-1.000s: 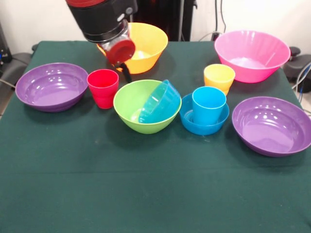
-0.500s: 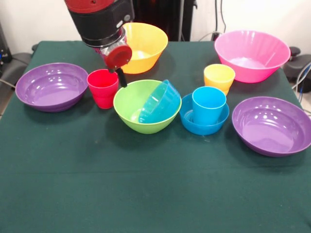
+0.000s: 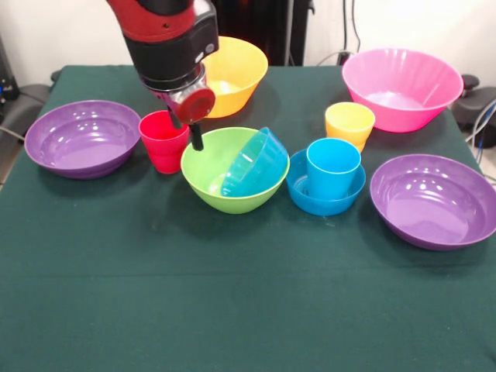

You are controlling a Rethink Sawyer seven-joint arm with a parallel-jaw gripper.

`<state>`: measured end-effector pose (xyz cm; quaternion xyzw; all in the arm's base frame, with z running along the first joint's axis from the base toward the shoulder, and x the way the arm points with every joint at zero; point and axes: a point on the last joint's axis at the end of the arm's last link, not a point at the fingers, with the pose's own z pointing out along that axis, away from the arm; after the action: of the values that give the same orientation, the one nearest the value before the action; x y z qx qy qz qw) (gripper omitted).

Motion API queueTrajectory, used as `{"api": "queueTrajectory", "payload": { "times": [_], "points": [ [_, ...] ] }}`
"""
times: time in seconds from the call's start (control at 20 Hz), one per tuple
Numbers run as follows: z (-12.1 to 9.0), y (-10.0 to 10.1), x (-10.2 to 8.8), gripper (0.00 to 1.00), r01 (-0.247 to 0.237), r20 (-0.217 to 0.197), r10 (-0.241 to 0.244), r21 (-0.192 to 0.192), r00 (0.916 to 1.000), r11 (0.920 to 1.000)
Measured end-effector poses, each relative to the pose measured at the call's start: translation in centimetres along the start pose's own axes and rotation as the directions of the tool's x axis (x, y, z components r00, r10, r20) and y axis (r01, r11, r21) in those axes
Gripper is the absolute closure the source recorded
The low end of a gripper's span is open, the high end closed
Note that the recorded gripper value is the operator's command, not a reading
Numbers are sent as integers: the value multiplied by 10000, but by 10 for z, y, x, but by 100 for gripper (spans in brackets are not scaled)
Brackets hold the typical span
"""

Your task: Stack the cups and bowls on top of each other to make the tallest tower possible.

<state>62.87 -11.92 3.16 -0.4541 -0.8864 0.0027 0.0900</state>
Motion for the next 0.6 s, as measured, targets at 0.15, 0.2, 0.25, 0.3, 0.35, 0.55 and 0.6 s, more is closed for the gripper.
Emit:
{"api": "queueTrajectory", "payload": {
  "times": [0.15,0.2,0.25,0.3,0.35,0.55,0.6],
  "points": [
    [6,-9,5,0,361,125,-365,321,9993,9988],
    [7,-11,5,0,416,146,-422,370,9990,9984],
    [8,-13,6,0,504,179,-512,447,9985,9977],
    [8,-15,7,0,572,205,-584,511,9981,9971],
    [9,-19,8,0,700,258,-717,629,9971,9956],
    [11,-26,11,0,856,297,-881,793,9957,9932],
    [12,-28,12,0,891,282,-918,838,9954,9925]
  ]
}}
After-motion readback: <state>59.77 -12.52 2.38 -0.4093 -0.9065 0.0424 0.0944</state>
